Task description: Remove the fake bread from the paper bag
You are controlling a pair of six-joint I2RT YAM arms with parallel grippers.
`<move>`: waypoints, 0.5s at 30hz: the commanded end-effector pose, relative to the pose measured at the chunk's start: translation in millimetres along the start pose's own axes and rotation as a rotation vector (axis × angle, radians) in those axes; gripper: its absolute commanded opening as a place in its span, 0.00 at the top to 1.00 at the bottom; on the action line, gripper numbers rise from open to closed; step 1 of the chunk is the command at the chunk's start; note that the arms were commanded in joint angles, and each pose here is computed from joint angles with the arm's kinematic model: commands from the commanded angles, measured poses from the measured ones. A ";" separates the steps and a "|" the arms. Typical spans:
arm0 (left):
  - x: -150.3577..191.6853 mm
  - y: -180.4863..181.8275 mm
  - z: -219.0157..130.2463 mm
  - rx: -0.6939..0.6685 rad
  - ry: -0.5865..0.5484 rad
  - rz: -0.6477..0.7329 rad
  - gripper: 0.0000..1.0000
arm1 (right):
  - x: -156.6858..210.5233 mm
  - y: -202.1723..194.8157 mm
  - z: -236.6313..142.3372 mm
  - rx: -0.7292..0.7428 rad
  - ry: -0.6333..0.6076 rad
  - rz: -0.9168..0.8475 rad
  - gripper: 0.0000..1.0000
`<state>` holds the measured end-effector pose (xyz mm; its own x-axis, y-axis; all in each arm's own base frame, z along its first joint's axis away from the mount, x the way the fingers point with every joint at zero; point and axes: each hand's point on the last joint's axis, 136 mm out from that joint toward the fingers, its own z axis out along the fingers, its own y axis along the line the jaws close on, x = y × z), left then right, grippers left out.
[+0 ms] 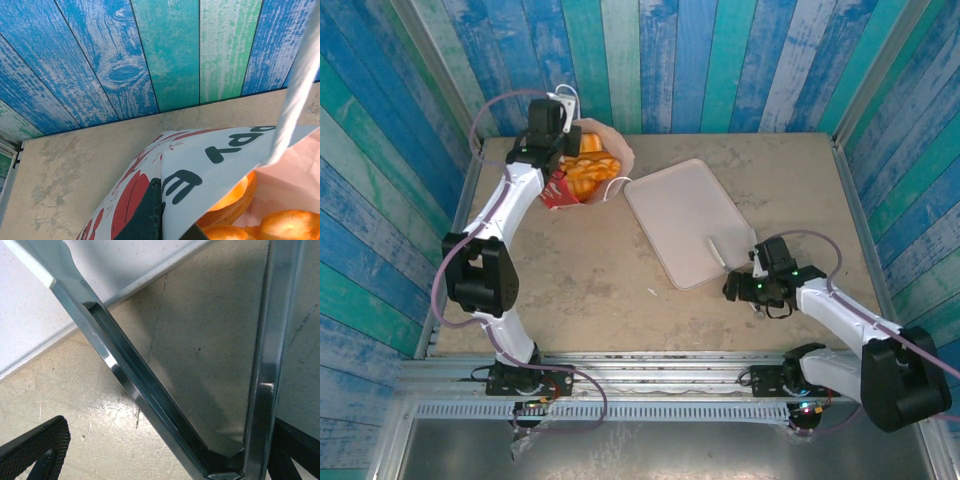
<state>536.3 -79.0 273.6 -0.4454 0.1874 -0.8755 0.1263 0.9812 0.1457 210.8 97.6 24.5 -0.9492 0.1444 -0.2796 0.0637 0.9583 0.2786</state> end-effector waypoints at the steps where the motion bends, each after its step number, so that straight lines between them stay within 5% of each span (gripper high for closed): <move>1: -43.1 2.6 -40.1 0.016 -0.142 -0.026 0.96 | -0.7 -8.8 0.8 0.106 0.003 0.001 0.00; 15: -49.8 4.7 -47.2 0.013 -0.169 -0.034 0.95 | -5.3 -6.9 15.1 0.205 0.033 -0.010 0.06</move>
<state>532.2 -80.8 276.1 -0.4341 0.1785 -0.8830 0.1344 0.9820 0.1325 227.0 97.4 16.8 -0.9494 0.1260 -0.2876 0.0962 0.9886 0.1155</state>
